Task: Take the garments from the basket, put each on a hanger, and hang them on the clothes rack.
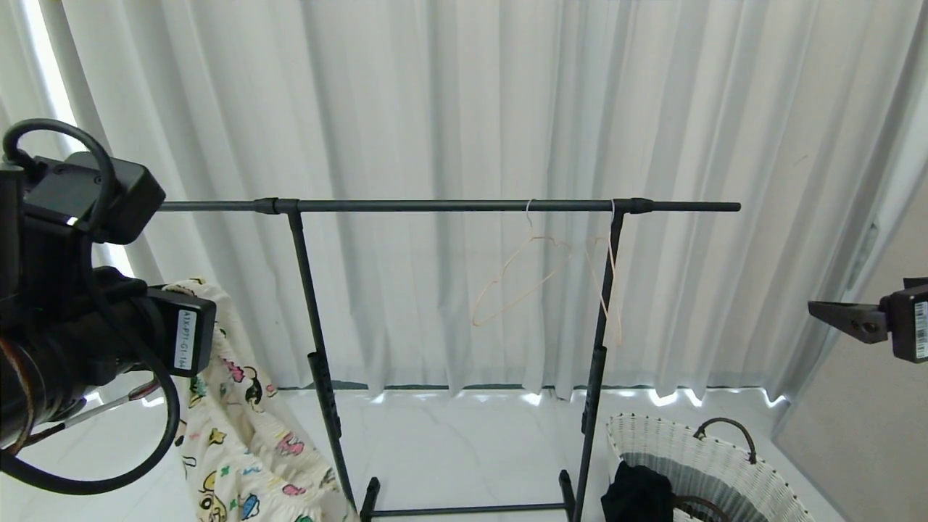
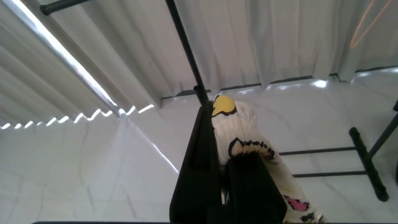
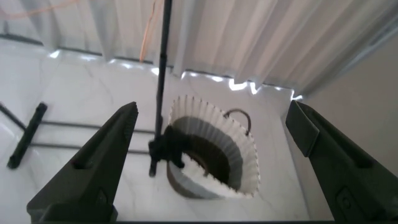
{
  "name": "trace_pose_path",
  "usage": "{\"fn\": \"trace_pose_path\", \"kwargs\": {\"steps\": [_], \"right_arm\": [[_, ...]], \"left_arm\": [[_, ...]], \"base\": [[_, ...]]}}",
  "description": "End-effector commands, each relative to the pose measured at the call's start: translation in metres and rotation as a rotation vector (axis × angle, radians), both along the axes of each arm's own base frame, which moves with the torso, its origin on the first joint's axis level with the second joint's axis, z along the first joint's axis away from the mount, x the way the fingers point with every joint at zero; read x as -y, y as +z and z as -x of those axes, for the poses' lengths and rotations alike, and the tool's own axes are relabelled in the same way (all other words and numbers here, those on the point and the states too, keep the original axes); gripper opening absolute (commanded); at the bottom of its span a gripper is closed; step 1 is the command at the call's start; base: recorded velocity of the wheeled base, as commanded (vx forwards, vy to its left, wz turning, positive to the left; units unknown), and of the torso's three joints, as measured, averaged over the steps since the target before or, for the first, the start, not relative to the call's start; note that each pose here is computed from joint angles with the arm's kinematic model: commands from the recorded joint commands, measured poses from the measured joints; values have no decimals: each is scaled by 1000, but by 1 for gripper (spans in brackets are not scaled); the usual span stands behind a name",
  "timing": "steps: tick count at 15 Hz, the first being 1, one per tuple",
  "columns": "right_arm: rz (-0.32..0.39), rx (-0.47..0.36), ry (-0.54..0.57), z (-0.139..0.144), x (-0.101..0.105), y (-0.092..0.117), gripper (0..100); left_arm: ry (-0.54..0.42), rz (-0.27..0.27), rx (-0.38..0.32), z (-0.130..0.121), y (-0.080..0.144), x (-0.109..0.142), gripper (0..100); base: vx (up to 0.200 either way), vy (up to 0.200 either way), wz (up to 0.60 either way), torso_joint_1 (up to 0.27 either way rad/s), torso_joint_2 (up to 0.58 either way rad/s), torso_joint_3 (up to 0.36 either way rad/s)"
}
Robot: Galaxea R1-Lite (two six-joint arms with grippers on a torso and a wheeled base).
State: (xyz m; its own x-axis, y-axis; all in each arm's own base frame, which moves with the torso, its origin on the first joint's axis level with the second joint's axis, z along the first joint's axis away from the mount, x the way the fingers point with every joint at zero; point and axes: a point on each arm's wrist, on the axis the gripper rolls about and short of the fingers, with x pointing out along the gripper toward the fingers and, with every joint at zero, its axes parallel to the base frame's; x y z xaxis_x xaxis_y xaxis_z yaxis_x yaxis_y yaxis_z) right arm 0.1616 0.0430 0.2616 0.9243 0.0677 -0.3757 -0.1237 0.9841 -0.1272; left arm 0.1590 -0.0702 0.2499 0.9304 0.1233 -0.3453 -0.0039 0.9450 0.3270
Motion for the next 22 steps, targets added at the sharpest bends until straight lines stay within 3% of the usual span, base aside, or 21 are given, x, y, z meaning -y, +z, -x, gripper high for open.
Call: {"fn": "trace_pose_path", "kwargs": {"steps": [1,7,8,13,16,19,22], "right_arm": [[3,-20,2,-9,-3,-8,100],[-44,-14,-7,-21,-8,-19,100],[-87,-17,-1,-27,-15,-21,100],[-156,-95,73,-36,-47,-43,100],[-153,-114,72,-50,-55,-62,100],[-125,-183,52,-69,-61,-83,100],[-126,-188,10,-97,-61,-104,100]], "left_arm": [[0,-1,-2,-1,-1,0,0],[-24,4,7,3,1,3,0],[-23,-1,0,3,-1,3,0],[-15,-10,-13,1,-5,2,0],[-15,-18,-24,2,-8,2,0],[-14,-24,-34,4,-12,1,0],[-13,-19,-22,5,-9,0,0]], "base": [[200,0,0,17,7,2],[200,0,0,6,2,2],[200,0,0,7,-2,2],[200,0,0,3,3,1],[200,0,0,1,1,4],[0,0,0,0,0,0],[0,0,0,0,0,0]]}}
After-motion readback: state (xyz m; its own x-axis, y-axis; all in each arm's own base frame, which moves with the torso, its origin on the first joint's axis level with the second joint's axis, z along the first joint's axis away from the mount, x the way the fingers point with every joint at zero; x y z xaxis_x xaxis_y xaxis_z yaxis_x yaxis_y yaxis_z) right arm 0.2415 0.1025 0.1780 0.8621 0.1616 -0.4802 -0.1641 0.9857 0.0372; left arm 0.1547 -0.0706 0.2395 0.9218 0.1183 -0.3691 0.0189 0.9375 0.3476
